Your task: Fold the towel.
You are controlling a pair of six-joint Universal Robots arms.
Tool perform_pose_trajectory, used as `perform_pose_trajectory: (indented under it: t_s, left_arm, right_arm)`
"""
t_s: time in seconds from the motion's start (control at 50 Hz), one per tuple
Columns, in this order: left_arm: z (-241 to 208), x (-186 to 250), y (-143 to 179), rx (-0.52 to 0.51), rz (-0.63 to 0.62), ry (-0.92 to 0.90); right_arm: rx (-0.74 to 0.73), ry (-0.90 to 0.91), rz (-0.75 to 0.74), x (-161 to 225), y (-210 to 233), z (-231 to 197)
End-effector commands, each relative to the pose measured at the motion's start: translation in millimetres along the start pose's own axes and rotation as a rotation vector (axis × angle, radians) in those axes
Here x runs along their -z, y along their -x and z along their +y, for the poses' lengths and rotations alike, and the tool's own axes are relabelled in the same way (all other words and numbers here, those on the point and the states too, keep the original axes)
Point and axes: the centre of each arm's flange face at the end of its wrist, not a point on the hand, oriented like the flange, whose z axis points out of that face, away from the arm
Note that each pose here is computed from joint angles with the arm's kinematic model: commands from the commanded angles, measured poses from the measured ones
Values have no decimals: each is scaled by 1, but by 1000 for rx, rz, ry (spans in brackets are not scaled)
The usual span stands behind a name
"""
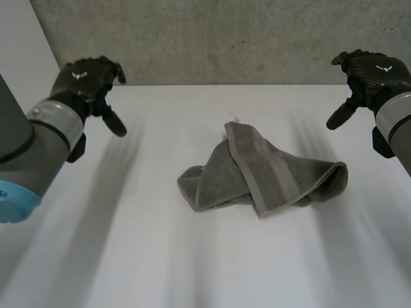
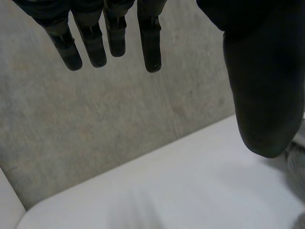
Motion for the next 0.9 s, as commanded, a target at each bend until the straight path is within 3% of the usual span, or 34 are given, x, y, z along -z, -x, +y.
perform_pose_trajectory:
  t_s: [0.02, 0.74, 0.82, 0.9]
  left_arm:
    - [-31, 16, -5, 56, 13, -10]
    - [-23, 19, -9, 99, 29, 40]
    - [-17, 18, -11, 97, 40, 54]
    - [12, 8, -29, 87, 97, 95]
  right_arm:
    - [8, -8, -1, 10, -1, -17]
    - [26, 34, -13, 21, 3, -22]
    - [46, 43, -36, 21, 6, -19]
    - [160, 73, -114, 21, 18, -7]
